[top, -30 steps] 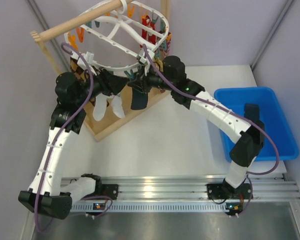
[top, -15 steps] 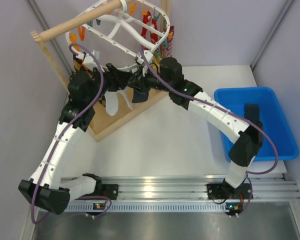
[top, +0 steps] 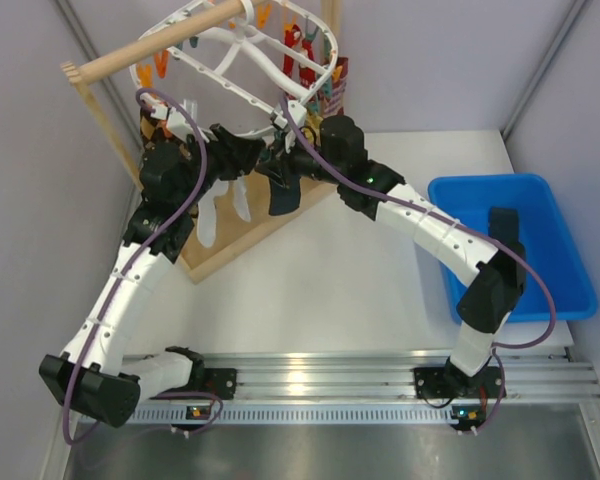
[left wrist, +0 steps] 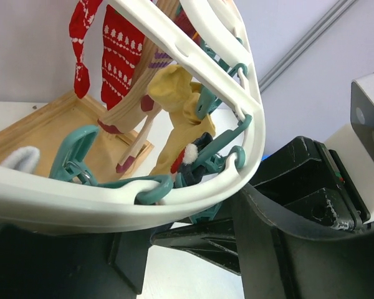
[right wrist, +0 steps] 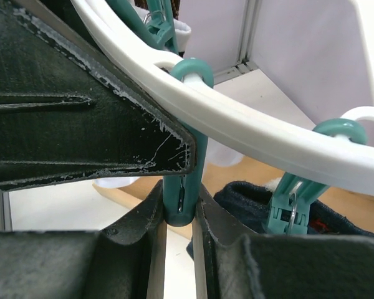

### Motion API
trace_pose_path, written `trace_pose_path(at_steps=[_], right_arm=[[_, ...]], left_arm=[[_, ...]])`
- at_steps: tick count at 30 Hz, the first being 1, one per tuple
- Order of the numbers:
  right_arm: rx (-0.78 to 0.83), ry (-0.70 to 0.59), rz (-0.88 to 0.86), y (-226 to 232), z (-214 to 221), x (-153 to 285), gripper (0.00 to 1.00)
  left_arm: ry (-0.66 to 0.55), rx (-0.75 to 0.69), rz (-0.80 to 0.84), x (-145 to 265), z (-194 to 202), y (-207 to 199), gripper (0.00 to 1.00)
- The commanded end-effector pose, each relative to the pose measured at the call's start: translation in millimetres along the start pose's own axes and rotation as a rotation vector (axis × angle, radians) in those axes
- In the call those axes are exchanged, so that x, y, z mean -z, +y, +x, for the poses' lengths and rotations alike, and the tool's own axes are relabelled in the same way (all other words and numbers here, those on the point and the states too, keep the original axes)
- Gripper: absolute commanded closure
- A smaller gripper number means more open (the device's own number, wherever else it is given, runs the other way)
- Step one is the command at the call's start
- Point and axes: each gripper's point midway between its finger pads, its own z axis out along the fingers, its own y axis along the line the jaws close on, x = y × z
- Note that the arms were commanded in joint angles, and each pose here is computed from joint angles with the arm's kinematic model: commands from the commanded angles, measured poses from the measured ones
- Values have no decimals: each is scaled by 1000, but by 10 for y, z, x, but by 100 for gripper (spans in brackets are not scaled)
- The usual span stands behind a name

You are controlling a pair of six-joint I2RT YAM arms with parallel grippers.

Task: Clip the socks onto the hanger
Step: Open the clamp at the hanger.

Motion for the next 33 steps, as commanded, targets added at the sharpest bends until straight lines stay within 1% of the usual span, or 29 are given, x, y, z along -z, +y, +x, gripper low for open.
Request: trace_pose_path(at_steps=[1, 2, 3, 5, 6, 7, 8, 9, 11, 12, 13, 16, 17, 19, 20, 22, 24, 25, 26, 27, 28, 29, 31, 32, 33], right_arm=[[32, -60, -39, 163, -190, 6, 100], [33, -60, -42, 181, -188, 9, 100], [37, -60, -42, 186, -188, 11, 100], [44, -52, -45, 195, -142, 10, 100], [47, -54, -50, 205, -150, 19, 100], [48, -49, -49, 196, -135, 20, 100], [48, -45, -49, 205, -132, 30, 98], [46, -41, -48, 198, -121, 33, 91], [47, -39, -45, 184, -121, 63, 75], [47, -40, -41, 172, -129, 83, 72], [45, -39, -38, 161, -121, 97, 66], [27, -35, -39, 102, -101, 149, 58], [24, -40, -42, 56, -118, 187, 52], [13, -42, -47, 20, -120, 236, 46], [9, -45, -42, -46, -132, 297, 40], [0, -40, -69, -64, -131, 383, 34], [-16, -34, -83, -179, -156, 563, 23], [-40, -22, -92, -194, -143, 666, 11], [-57, -22, -92, -334, -140, 798, 4], [-69, -18, -87, -401, -121, 885, 0], [-118, 5, -76, -455, -33, 977, 0], [-127, -2, -43, -609, -69, 1177, 0], [-151, 18, 14, -746, -14, 1428, 0], [-187, 52, 79, -943, 110, 1618, 0], [-203, 67, 120, -1040, 168, 1747, 0]], left_arm=[[-124, 0, 25, -113, -310, -68, 45], [-119, 1, 22, -135, -293, -53, 51], [-123, -2, 24, -132, -314, -66, 53], [-116, -5, 20, -157, -298, -49, 62], [-111, -7, 20, -164, -288, -46, 72], [-103, -11, 15, -173, -266, -29, 76], [-101, -12, 13, -167, -261, -26, 79], [-90, -12, 10, -166, -235, -16, 86], [-81, -17, 10, -156, -213, -15, 93], [-73, -15, 3, -155, -188, 8, 99], [-71, -15, 3, -151, -183, 11, 100], [-57, -14, 11, -139, -140, 7, 100], [-59, -12, 8, -135, -142, 11, 100], [-57, -12, 9, -136, -134, 13, 100], [-56, -14, 10, -136, -132, 11, 100], [-55, -15, 8, -137, -128, 18, 100], [-48, -14, 12, -145, -105, 19, 100], [-43, -14, 13, -149, -91, 22, 100], [-40, -15, 13, -154, -78, 28, 100], [-39, -16, 12, -151, -70, 33, 100], [-37, -17, 12, -151, -63, 36, 100], [-35, -20, 13, -148, -53, 39, 100], [-36, -25, 14, -145, -55, 39, 100], [-34, -30, 20, -138, -56, 31, 100], [-33, -36, 21, -133, -56, 29, 100]])
